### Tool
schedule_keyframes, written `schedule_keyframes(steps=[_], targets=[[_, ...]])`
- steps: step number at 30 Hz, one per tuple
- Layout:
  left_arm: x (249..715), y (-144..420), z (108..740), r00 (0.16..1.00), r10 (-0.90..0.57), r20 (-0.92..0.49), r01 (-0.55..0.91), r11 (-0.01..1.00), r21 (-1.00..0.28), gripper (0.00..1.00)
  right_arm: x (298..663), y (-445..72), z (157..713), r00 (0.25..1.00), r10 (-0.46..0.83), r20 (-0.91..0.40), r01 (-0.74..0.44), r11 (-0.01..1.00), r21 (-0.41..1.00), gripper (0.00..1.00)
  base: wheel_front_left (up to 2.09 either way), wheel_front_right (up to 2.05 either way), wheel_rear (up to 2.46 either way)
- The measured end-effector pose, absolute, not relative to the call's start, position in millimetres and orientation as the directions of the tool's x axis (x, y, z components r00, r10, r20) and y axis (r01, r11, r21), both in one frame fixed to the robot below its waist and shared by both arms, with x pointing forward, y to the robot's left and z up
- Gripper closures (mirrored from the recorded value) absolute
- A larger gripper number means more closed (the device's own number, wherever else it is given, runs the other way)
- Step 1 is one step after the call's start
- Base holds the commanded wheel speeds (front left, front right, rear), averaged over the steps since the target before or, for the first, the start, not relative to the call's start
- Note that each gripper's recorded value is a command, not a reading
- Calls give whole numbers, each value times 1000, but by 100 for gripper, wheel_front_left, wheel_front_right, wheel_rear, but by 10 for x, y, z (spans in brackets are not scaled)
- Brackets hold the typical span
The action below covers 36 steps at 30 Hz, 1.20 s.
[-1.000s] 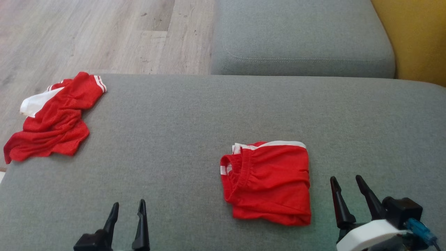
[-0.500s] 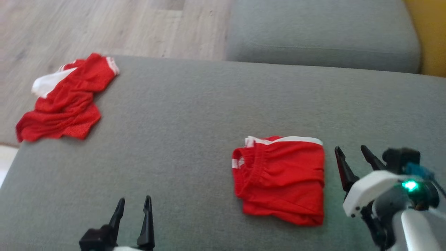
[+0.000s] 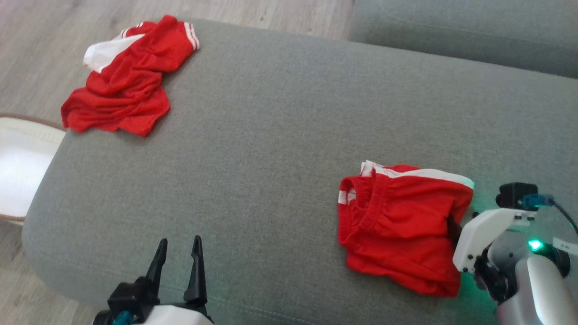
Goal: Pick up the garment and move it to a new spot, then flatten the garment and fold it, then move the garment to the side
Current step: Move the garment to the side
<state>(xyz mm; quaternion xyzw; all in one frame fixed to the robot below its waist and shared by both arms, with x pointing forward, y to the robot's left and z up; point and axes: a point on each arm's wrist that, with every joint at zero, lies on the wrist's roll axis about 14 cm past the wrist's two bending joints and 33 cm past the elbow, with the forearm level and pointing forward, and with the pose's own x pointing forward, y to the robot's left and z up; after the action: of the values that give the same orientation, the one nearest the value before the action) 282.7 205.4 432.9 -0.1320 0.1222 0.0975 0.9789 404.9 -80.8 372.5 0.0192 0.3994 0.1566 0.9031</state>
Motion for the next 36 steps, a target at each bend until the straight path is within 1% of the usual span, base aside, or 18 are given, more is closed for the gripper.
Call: schedule_keyframes(steps=[1, 2, 3, 4, 5, 7, 8, 11, 12, 15, 18, 21, 24, 29, 34, 36], targets=[[2819, 2067, 4313, 949, 165, -270, -230, 945, -233, 0, 4058, -773, 3698, 621, 308, -721, -268, 948, 175, 0, 0, 0, 0], [2814, 2076, 4298, 947, 170, -274, -236, 944, -231, 0, 4072, -744, 3683, 613, 317, -724, -268, 945, 187, 4, 0, 0, 0], [2810, 2079, 4277, 944, 172, -281, -240, 943, -229, 0, 4097, -720, 3677, 609, 324, -724, -268, 943, 197, 24, 0, 0, 0], [2813, 2076, 4261, 942, 171, -287, -241, 943, -228, 0, 4122, -700, 3672, 604, 329, -726, -268, 942, 204, 47, 0, 0, 0], [2821, 2065, 4249, 941, 169, -292, -240, 943, -229, 0, 4151, -683, 3678, 604, 334, -723, -269, 940, 210, 61, 0, 0, 0], [2858, 2026, 4230, 942, 155, -298, -228, 946, -230, 0, 4194, -647, 3689, 603, 344, -720, -273, 937, 219, 97, 0, 0, 0], [2897, 2006, 4231, 944, 145, -297, -218, 949, -229, 0, 4213, -636, 3693, 603, 347, -718, -276, 936, 220, 100, 0, 0, 0], [3073, 1915, 4275, 956, 102, -274, -168, 959, -230, 0, 4299, -683, 3729, 628, 338, -701, -264, 940, 216, 100, 0, 0, 0], [3202, 1823, 4304, 963, 64, -261, -126, 965, -229, 0, 4396, -768, 3787, 660, 317, -681, -247, 948, 202, 100, 0, 0, 0], [3407, 1646, 4351, 971, -2, -238, -56, 970, -235, 0, 4570, -1011, 3921, 722, 266, -639, -195, 964, 182, 100, 0, 0, 0], [3622, 1434, 4388, 974, -78, -215, 25, 970, -242, 0, 4732, -1410, 4086, 788, 182, -588, -120, 982, 143, 100, 0, 0, 0], [3831, 1182, 4408, 966, -165, -199, 114, 962, -246, 0, 4786, -1911, 4220, 835, 70, -546, -20, 995, 98, 100, 0, 0, 0], [4004, 913, 4389, 948, -252, -196, 198, 946, -257, 0, 4713, -2352, 4270, 850, -33, -526, 79, 995, 65, 100, 0, 0, 0], [4185, 505, 4264, 898, -383, -217, 325, 909, -260, 0, 4515, -2892, 4300, 843, -168, -511, 211, 977, 28, 100, 0, 0, 0], [4272, 133, 4141, 843, -485, -230, 418, 862, -287, 0, 4369, -3254, 4321, 827, -266, -496, 306, 952, 0, 100, 0, 0, 0], [4285, 82, 4116, 835, -498, -233, 428, 855, -294, 0, 4355, -3303, 4313, 822, -279, -497, 318, 948, -5, 100, 0, 0, 0]])
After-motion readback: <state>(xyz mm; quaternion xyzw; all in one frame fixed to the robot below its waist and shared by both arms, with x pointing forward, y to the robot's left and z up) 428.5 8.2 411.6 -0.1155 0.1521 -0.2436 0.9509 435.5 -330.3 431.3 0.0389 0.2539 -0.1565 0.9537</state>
